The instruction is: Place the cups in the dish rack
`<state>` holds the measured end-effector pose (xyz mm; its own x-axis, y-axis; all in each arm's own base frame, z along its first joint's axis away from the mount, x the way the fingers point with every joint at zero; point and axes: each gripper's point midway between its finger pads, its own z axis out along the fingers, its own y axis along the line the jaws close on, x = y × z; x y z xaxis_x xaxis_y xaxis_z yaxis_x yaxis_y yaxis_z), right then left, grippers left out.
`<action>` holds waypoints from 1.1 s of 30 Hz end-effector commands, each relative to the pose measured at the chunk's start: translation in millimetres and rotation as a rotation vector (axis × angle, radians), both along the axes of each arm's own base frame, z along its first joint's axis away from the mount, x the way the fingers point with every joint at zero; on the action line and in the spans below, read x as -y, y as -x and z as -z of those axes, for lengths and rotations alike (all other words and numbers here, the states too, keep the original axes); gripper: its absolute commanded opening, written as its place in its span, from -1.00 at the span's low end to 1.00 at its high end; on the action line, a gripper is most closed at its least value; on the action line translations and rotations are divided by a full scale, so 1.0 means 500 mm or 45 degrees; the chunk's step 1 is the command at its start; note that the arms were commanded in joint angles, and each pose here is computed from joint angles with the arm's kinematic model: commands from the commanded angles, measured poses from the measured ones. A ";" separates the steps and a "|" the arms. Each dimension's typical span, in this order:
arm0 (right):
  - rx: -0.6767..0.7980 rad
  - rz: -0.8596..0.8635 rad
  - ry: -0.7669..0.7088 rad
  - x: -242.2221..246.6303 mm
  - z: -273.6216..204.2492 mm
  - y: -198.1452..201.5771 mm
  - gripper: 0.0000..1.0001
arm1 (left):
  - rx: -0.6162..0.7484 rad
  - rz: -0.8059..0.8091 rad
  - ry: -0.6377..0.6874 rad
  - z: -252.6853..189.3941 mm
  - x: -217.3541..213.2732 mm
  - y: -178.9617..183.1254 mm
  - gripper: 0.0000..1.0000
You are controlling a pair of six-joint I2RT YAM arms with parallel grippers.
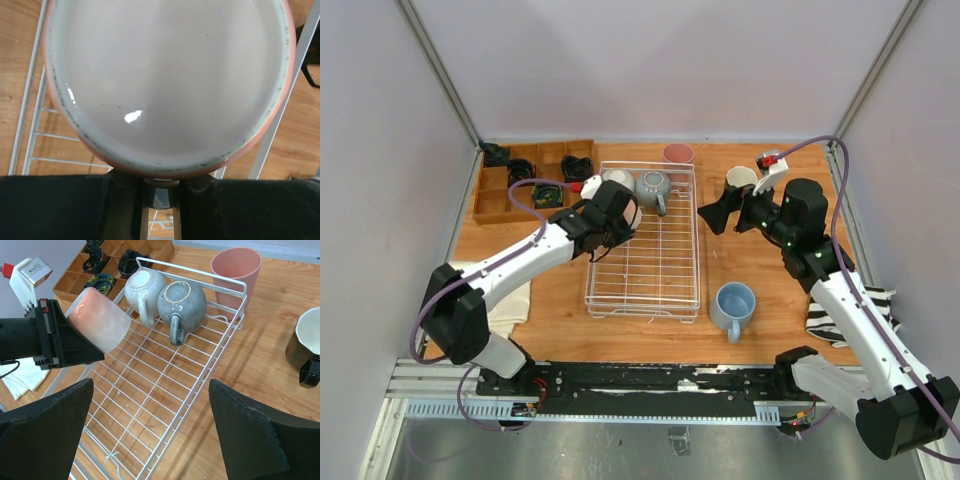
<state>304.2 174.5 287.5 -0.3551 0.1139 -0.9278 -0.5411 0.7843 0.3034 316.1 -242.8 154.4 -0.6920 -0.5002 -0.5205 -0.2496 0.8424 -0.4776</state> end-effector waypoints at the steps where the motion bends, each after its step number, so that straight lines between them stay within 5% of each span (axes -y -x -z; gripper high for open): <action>1: 0.040 0.008 0.004 0.014 -0.022 -0.001 0.97 | 0.166 -0.147 -0.064 -0.060 -0.004 -0.070 -0.99; 33: 0.008 0.031 -0.018 0.060 -0.006 -0.009 0.97 | 0.060 -0.305 -0.421 0.094 -0.034 -0.109 -0.99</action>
<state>312.0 151.8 288.8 -0.3528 0.1320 -0.9263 -0.5269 0.7901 0.3133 348.6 -227.5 86.9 -0.6463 -0.4356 -0.6265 -0.4246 0.8875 -0.1790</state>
